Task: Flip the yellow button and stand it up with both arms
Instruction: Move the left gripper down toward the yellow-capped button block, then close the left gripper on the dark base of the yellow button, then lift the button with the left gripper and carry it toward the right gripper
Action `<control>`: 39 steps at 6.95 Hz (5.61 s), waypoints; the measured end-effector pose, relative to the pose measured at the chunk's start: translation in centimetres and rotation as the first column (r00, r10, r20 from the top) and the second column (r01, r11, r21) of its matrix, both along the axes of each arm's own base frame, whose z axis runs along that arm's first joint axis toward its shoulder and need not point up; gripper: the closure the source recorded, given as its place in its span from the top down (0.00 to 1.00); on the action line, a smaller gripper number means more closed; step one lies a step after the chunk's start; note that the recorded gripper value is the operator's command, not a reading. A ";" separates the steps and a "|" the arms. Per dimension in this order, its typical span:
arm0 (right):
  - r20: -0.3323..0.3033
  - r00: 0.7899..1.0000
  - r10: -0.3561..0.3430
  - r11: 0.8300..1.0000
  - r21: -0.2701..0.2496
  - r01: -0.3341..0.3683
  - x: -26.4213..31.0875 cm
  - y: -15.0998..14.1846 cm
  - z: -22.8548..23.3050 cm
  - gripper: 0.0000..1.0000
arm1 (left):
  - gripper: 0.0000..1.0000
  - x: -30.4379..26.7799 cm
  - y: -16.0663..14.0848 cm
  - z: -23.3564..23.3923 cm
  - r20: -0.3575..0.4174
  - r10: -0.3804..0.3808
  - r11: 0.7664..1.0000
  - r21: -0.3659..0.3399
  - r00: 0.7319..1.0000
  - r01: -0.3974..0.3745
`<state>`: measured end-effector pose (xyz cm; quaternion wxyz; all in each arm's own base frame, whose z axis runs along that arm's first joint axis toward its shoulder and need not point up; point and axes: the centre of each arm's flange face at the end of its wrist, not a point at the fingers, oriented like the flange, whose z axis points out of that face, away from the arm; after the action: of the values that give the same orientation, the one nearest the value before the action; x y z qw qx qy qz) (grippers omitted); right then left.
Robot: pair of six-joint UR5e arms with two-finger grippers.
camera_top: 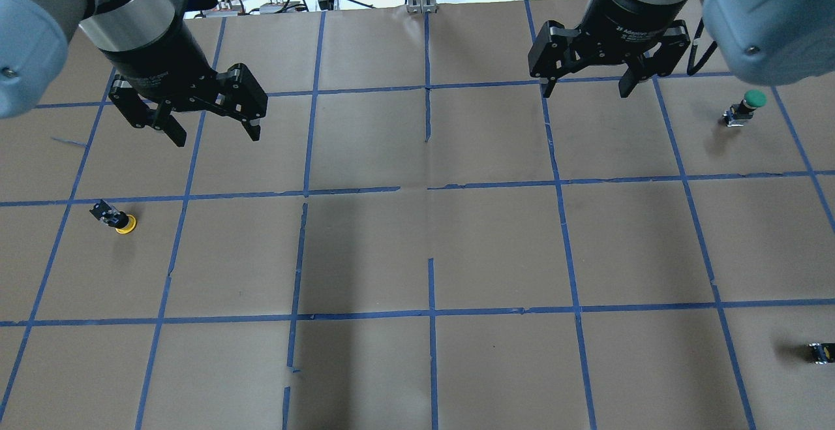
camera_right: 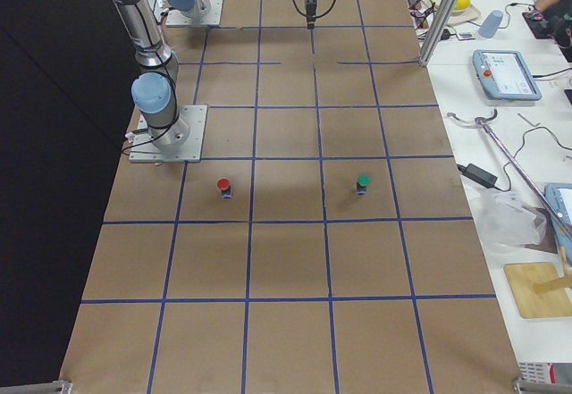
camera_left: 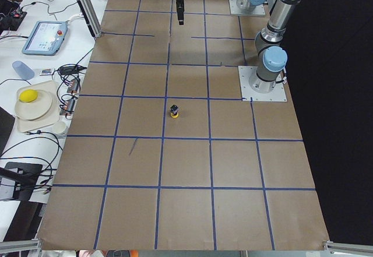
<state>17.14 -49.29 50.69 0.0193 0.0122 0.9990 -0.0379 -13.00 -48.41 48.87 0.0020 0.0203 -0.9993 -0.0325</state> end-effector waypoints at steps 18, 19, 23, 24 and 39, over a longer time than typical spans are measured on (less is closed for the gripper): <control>0.002 1.000 -0.001 1.000 -0.003 0.001 0.0 0.0 0.1 1.00 | 1.00 28.9 0.3 -13.4 -0.050 -0.471 0.882 0.000 0.881 0.471; 0.002 1.000 -0.001 1.000 -0.002 0.001 0.0 0.0 0.1 1.00 | 1.00 29.5 0.6 -14.4 -0.036 -0.489 0.872 -0.009 0.871 0.489; 0.002 1.000 -0.001 1.000 -0.002 0.001 -0.1 0.0 0.1 1.00 | 1.00 30.7 1.0 -17.1 0.009 -0.534 0.845 -0.031 0.846 0.534; 0.002 1.000 -0.001 1.000 -0.002 0.001 0.0 0.0 0.1 1.00 | 0.99 30.7 1.1 -17.5 0.005 -0.534 0.845 -0.029 0.846 0.534; 0.002 1.000 -0.002 1.000 -0.001 0.002 -0.1 0.0 0.1 1.00 | 0.31 34.1 -0.7 -27.0 0.027 -0.653 0.751 -0.108 0.757 0.651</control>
<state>17.07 -49.30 50.75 0.0201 0.0130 0.9990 -0.0383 21.14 -49.11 21.90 -0.0023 -0.3294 -0.9439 0.0243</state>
